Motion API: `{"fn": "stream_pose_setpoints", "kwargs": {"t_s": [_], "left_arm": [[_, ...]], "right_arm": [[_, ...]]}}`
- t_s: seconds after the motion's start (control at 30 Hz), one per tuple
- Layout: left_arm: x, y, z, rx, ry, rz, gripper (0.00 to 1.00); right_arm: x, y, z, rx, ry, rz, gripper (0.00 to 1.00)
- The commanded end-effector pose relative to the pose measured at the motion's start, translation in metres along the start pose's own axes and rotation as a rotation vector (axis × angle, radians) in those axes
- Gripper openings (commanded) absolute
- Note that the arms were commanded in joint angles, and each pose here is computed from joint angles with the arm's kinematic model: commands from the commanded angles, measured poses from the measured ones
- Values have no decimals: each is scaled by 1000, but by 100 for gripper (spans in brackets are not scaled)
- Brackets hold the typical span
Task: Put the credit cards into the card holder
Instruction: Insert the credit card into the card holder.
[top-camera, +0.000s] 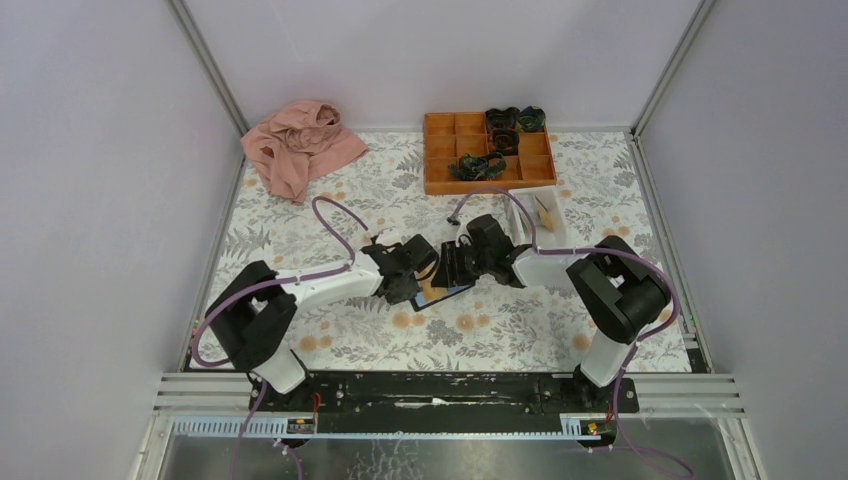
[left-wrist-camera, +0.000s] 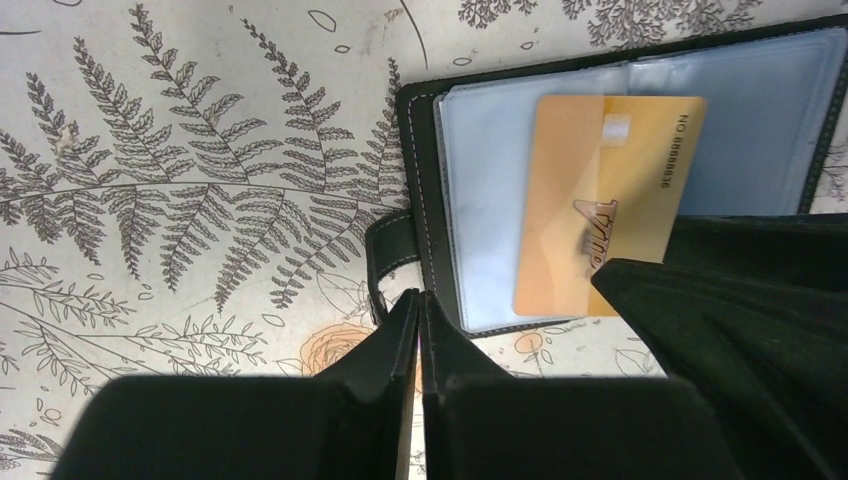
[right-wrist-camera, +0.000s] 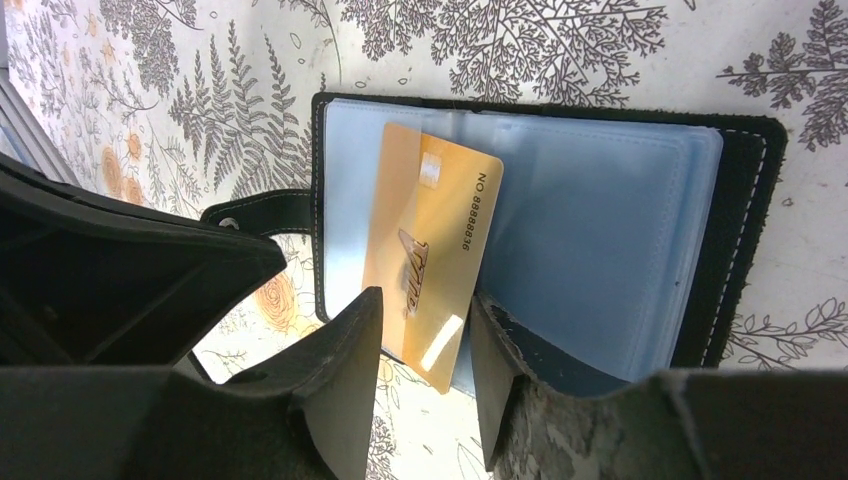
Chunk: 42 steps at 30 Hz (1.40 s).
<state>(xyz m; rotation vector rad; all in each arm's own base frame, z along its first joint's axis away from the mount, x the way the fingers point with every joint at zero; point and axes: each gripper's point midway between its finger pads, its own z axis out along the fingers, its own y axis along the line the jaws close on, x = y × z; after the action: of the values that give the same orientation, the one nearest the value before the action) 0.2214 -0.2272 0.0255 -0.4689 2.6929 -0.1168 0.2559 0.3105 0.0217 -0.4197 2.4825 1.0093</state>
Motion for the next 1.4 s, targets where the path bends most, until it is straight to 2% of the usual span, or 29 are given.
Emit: {"fn": "stream_pose_setpoints", "kwargs": {"t_s": [0.0, 0.63, 0.73, 0.9, 1.07, 1.37], "left_arm": [[-1, 9, -9, -22, -25, -19, 7], [16, 22, 10, -89, 0, 13, 3], [17, 24, 11, -91, 0, 12, 2], [17, 25, 12, -95, 2, 12, 2], [18, 24, 13, -96, 4, 16, 2], [19, 25, 14, -102, 5, 22, 2]], "right_arm": [[27, -14, -8, 89, 107, 5, 46], [-5, -14, -7, 145, 60, -69, 46], [-14, -14, -10, 163, 20, -78, 41], [-22, -16, -13, 186, -19, -85, 24], [-32, -16, -15, 199, -65, -86, 15], [-38, -17, -11, 210, -77, -82, 13]]}}
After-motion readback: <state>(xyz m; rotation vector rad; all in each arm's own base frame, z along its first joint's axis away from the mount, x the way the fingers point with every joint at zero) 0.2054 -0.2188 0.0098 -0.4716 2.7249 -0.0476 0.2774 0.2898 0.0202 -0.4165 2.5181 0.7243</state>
